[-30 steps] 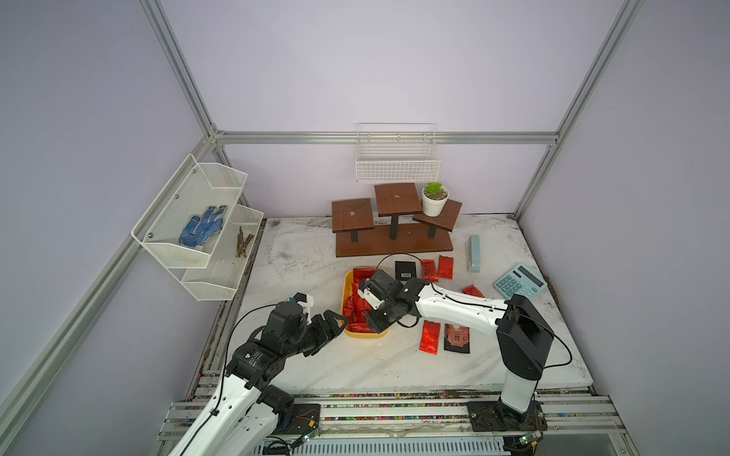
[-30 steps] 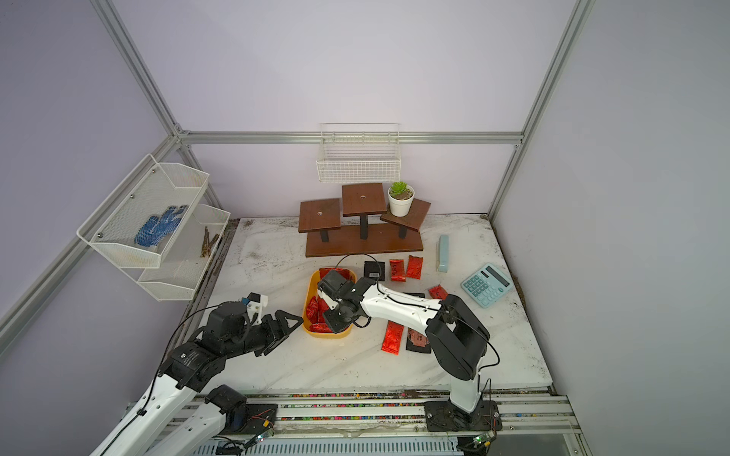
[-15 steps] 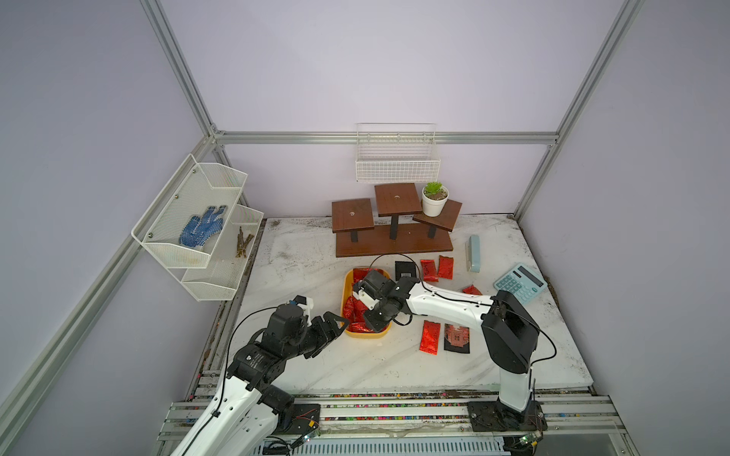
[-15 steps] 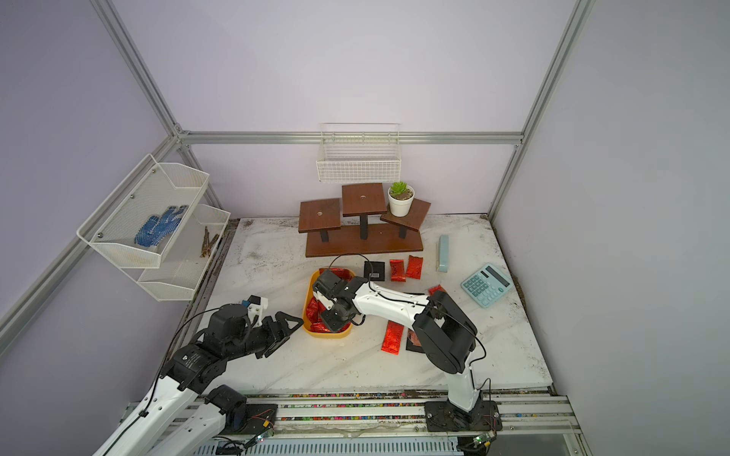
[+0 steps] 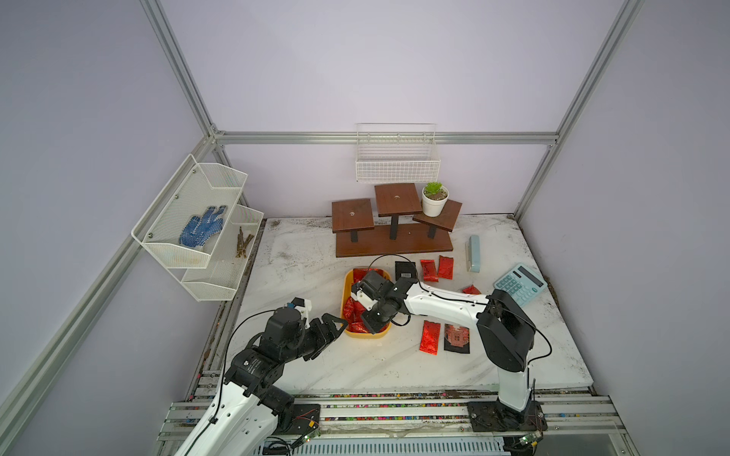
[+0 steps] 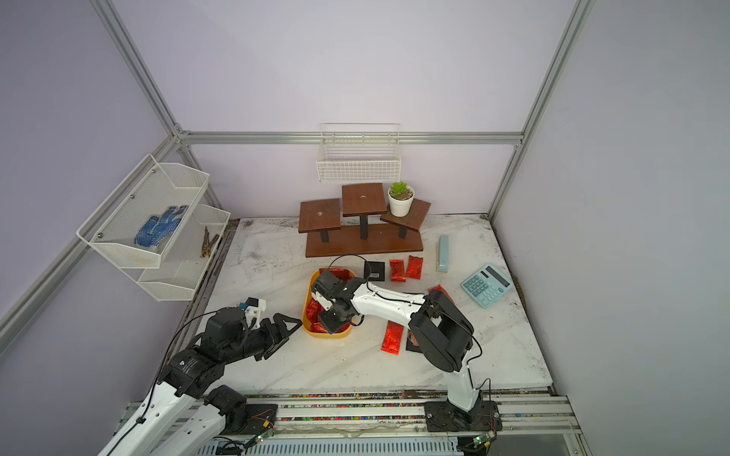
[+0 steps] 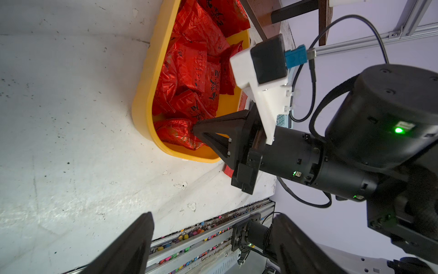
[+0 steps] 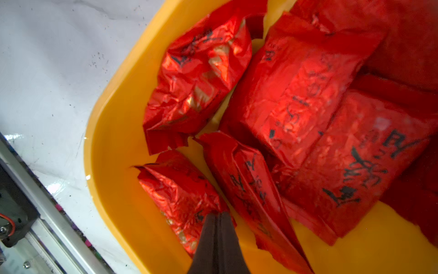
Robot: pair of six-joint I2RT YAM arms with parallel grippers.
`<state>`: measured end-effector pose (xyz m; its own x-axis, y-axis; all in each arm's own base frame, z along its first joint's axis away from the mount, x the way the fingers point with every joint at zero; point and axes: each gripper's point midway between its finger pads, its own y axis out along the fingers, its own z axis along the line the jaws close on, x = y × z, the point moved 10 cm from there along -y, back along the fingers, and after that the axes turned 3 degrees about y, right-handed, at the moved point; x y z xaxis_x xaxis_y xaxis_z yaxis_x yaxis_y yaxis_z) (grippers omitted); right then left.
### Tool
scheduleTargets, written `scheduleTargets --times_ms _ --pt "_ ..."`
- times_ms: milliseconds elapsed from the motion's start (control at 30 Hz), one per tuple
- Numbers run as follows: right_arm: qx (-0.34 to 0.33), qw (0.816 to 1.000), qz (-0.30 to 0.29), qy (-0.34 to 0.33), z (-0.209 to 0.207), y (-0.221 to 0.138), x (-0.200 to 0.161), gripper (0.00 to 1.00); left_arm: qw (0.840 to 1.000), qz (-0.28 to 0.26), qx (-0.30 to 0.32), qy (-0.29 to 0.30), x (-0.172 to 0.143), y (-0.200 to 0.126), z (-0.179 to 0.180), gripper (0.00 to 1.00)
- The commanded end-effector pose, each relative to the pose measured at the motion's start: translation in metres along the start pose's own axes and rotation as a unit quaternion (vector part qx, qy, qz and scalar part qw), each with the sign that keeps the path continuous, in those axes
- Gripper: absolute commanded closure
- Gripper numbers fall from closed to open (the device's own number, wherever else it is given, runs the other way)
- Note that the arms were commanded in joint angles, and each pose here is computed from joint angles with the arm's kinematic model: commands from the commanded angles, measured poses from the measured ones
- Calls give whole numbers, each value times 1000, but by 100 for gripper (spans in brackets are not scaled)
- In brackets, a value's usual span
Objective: Take the tea bags out of the storage box
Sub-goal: Pick up the tea bag from the storage box, then place the tea bag at the center of the board.
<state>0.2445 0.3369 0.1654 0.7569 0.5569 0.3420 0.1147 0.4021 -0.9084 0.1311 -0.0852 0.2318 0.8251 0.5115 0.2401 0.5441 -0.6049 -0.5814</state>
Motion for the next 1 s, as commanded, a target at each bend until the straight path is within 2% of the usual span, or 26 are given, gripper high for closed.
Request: scheduleTargets --times_ms 0,300,467,567,700,967 --pt "20 998 -62 9 11 -39 13 100 1000 -13 -15 3 4 -3 -7 18" --pt "22 987 -145 62 2 -104 13 100 1000 -17 -18 8 9 -5 -16 18" --pt "-6 969 -207 131 -24 -146 -6 100 1000 -14 -19 10 12 -4 -20 18" --pt "-37 954 -237 181 -50 -164 -28 100 1000 -9 -21 13 13 -2 -23 18" --pt "-89 924 -261 265 -91 -175 -66 100 1000 -4 -23 20 14 1 -29 18" --pt "-206 854 -273 391 -146 -160 -149 100 999 13 -36 36 12 18 -40 18"
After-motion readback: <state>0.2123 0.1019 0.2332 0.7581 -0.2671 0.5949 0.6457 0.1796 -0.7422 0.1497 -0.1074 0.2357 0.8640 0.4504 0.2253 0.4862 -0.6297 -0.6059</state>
